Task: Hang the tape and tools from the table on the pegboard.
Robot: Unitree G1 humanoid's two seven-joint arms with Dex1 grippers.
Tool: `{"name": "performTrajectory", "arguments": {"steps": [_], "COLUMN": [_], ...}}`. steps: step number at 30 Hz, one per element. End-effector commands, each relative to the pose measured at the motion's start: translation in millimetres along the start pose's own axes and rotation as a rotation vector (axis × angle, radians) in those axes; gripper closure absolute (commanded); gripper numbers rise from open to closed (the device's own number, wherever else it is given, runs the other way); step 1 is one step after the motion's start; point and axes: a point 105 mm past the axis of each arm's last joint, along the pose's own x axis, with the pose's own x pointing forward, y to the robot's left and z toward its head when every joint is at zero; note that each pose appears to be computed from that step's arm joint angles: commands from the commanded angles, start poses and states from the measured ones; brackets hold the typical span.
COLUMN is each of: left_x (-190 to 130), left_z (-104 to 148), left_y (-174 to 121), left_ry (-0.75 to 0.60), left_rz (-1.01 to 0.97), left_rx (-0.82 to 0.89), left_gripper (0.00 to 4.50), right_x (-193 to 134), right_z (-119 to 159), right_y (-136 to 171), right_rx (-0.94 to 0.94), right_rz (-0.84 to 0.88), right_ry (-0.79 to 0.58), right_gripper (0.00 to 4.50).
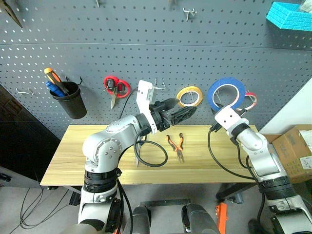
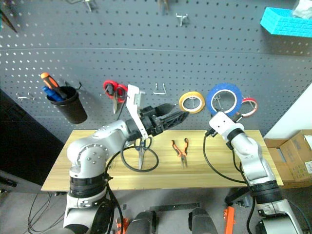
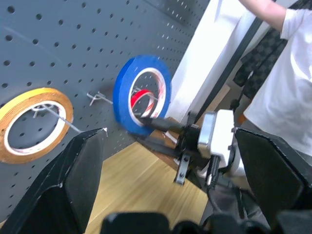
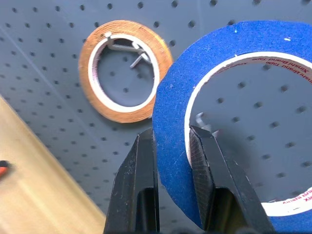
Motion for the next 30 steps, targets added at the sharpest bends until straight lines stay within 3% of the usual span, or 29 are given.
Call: {"name": "performTrajectory", "arguments": {"steps": [1,15,21,28,30], "left_x": [3.2,44.4,43.7,32.2,28.6], "left_z": [3.9,-3.3,-5.2,-9.6,-11.5], "left_y": [-4.0,18.6,15.7,16.0,14.5], "left_ry": [-0.031,-0.059,-0.064,-0.049,-0.043], "left_rz": [-0.013,0.076,0.072,0.092,0.099], "left_rx": [0.014,0.056,0.057,0.052,0.046], "left_gripper": [0.0,0.0,0.0,0.0,0.0], "right_x": [1.4,52.5,55.5,26.6,7.1], "right_z": [5.1,-7.1,-18.7,-42.2,-49.9], "right_y": [-5.3,-1.6,2.9,22.5,34.9], "right_rx": [0.044,0.138,0.18,0.205,0.226], "right_rz": [-0.007,0.055,0.063,0.06,0.088], "right_ry": [-0.044,-0.046,-0.016,0.047,0.084], "right_gripper": [3.96,3.96,3.96,1.71,1.45]}}
